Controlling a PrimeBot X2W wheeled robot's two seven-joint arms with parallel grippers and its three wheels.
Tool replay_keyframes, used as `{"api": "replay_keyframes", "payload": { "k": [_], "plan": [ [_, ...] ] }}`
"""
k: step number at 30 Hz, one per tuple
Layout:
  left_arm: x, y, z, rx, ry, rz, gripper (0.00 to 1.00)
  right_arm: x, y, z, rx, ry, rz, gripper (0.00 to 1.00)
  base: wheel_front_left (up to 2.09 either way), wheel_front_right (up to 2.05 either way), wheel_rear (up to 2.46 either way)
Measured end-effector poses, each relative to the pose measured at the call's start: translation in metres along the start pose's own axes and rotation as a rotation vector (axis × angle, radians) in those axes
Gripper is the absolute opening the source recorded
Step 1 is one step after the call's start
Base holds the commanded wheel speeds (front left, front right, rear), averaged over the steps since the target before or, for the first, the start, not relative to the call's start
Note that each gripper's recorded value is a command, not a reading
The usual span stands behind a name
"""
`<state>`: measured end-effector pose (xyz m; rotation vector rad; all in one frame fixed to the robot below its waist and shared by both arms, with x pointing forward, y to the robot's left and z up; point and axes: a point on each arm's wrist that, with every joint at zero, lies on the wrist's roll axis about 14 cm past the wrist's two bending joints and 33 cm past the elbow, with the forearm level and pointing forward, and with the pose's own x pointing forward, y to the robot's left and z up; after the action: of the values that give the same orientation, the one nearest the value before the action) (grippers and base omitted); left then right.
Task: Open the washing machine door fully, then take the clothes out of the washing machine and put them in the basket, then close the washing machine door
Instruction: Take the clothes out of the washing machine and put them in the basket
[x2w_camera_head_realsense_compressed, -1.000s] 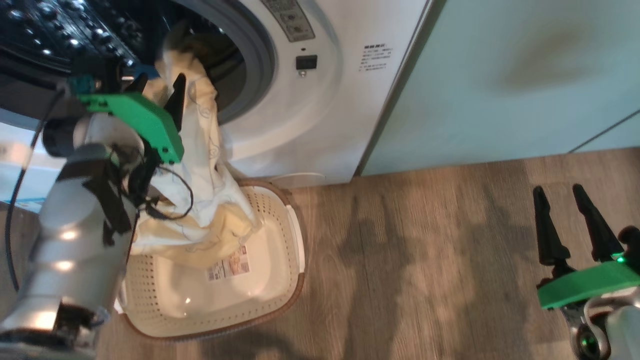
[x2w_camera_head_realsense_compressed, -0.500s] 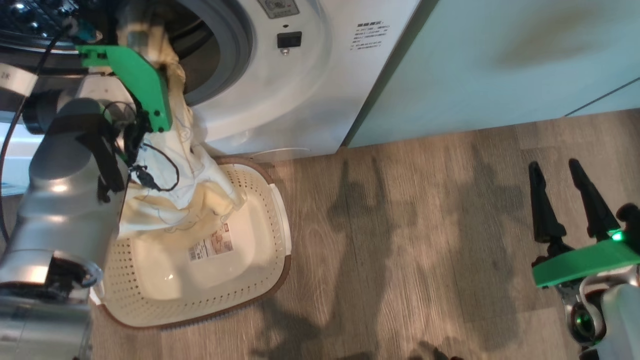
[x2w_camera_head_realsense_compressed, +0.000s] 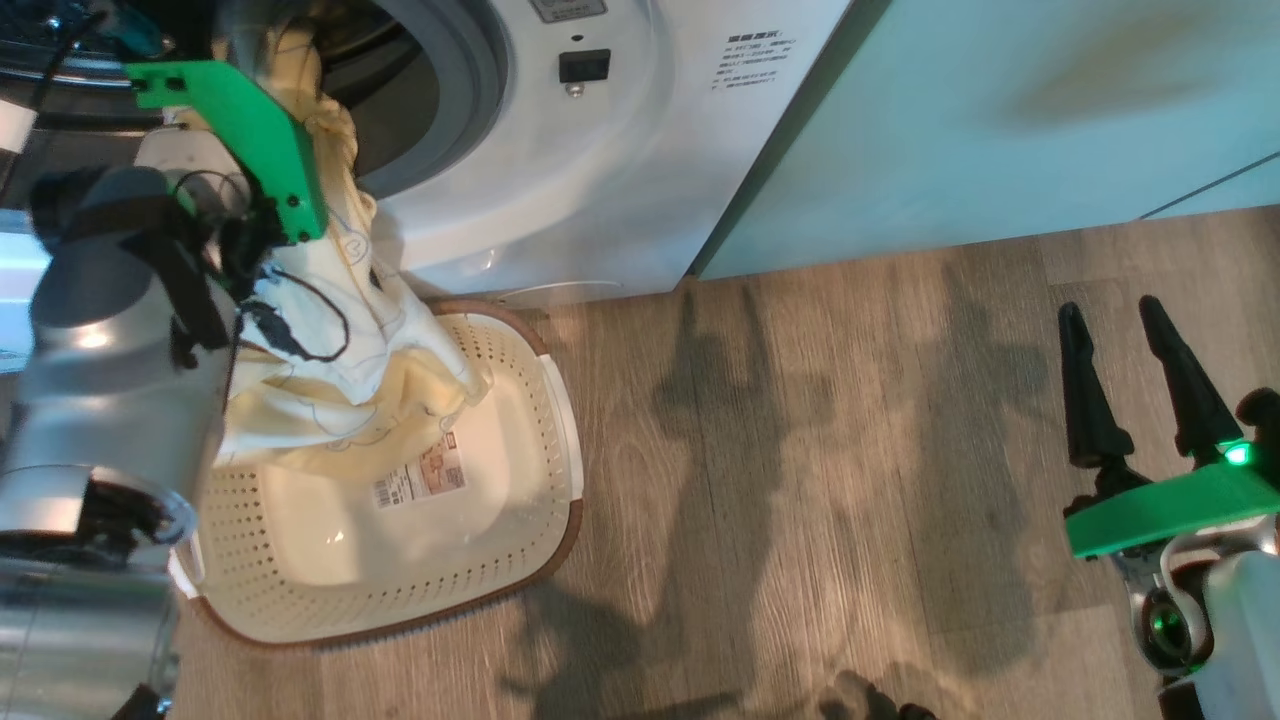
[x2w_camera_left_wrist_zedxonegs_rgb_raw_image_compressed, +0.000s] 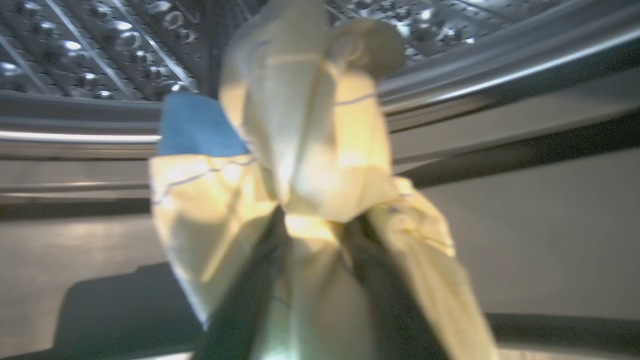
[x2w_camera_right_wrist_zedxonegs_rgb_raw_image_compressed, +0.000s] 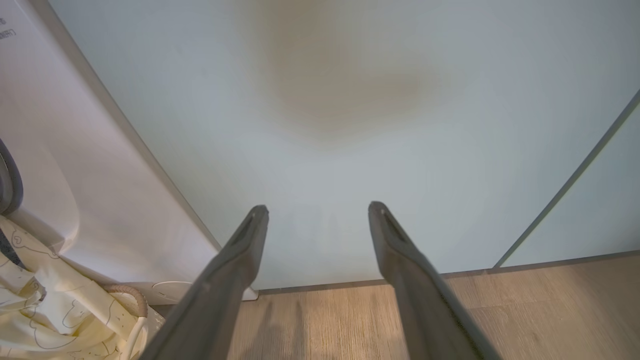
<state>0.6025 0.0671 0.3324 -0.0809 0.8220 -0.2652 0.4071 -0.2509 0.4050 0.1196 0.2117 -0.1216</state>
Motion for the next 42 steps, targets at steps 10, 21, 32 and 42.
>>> {"api": "replay_keyframes", "payload": {
  "k": [10,21,32,42],
  "plan": [
    [-0.008,-0.020,-0.001,0.008,-0.004,-0.084,0.00,-0.001,0.002,0.010,0.003,-0.027,0.006,1.00,0.00,0.00,0.00],
    [-0.033,-0.029,-0.008,0.012,-0.103,-0.116,0.00,-0.017,0.002,0.020,0.014,-0.054,0.006,1.00,0.00,0.00,0.00],
    [-0.080,-0.041,-0.059,-0.018,-0.127,-0.184,0.00,-0.030,0.012,0.027,0.032,-0.079,0.037,1.00,0.00,0.00,0.00],
    [-0.111,-0.037,-0.116,-0.060,-0.040,-0.165,0.00,-0.032,0.023,0.029,0.039,-0.089,0.072,1.00,0.00,0.00,0.00]
  ]
}}
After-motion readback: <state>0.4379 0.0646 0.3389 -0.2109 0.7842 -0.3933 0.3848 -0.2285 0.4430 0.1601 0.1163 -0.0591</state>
